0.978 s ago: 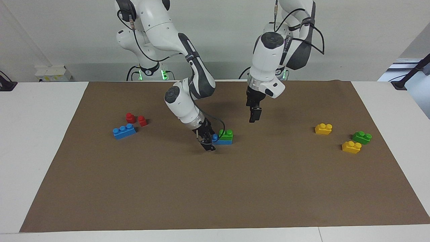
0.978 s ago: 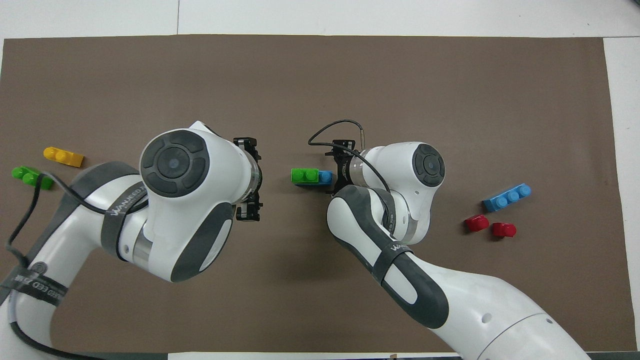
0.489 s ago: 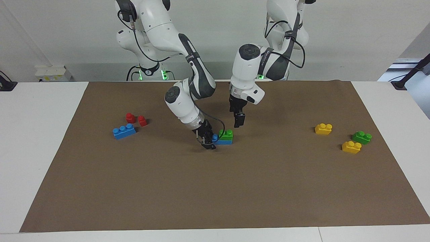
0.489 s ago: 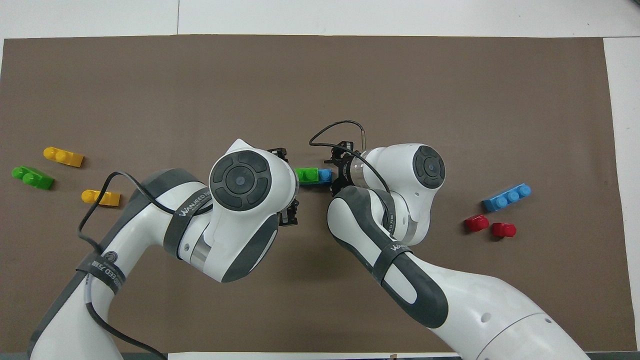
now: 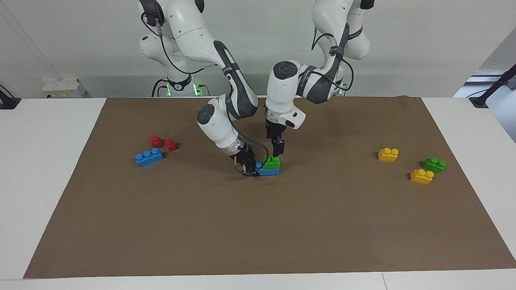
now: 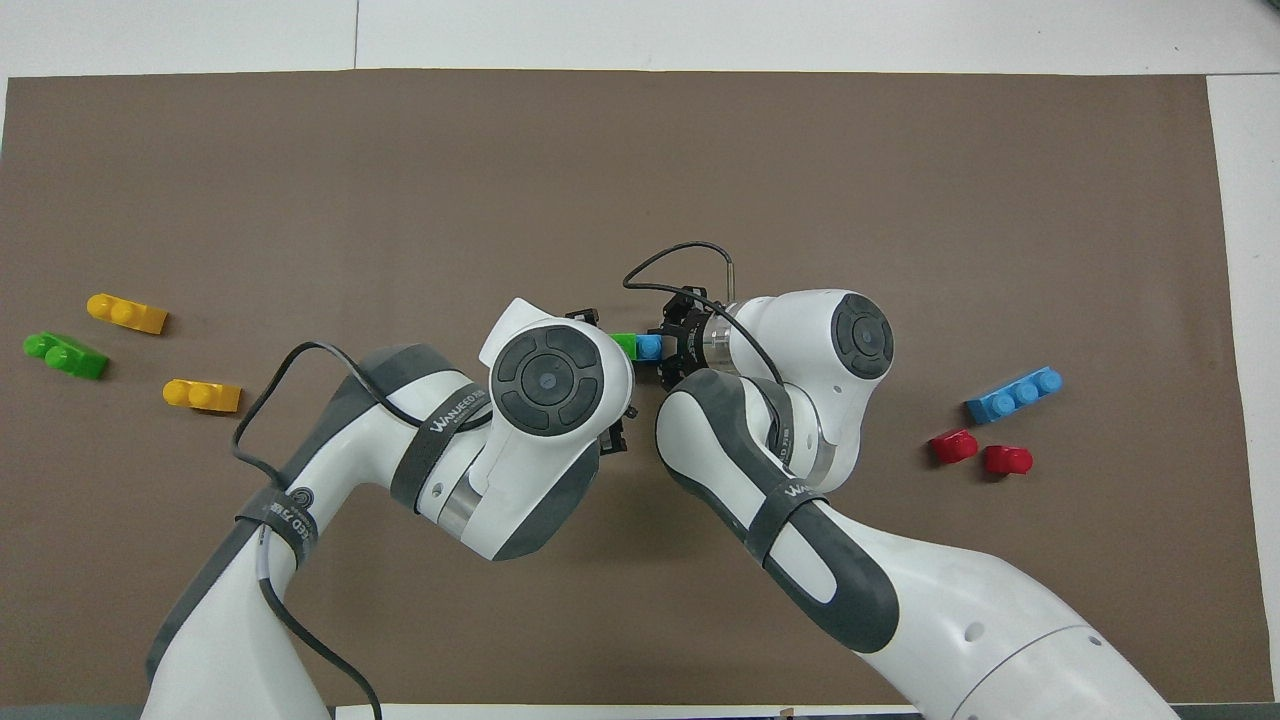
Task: Remove green block with left arm and hold with right
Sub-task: 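Grasp the green brick with the left gripper while the right gripper holds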
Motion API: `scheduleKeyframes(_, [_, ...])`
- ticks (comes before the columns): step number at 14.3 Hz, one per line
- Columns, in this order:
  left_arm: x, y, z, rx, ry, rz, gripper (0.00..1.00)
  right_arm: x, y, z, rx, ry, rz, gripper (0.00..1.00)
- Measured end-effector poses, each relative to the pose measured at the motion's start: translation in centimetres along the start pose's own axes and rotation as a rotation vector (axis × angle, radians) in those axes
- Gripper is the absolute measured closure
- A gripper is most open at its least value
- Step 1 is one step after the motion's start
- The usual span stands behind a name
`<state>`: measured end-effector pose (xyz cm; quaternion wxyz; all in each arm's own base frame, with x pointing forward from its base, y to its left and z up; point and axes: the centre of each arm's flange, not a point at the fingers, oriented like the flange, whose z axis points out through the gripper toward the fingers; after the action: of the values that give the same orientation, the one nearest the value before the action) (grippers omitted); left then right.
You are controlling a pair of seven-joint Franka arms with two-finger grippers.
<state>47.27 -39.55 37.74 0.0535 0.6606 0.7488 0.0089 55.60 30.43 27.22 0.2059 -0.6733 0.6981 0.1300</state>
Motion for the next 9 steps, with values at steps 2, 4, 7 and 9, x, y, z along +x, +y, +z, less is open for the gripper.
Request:
scheduleKeyframes(2, [-0.4,-0.2,0.8,-0.007,0.002,0.006,0.0,0.1,0.0,0.0,0.0,0.001,0.001,0.65])
scheduleKeyframes(4, [-0.7,-0.4,1.1,-0.013,0.003,0.013,0.0,0.1,0.0,0.0,0.0,0.001,0.001,0.65])
scheduleKeyframes(7, [-0.8,-0.3,1.4,-0.032,0.007,0.024,0.0,0.1,0.0,0.0,0.0,0.001,0.001,0.65])
scheduleKeyframes(9, [-0.7,-0.3,1.7,-0.032,0.022,0.035,0.0,0.1,0.0,0.0,0.0,0.001,0.001,0.65])
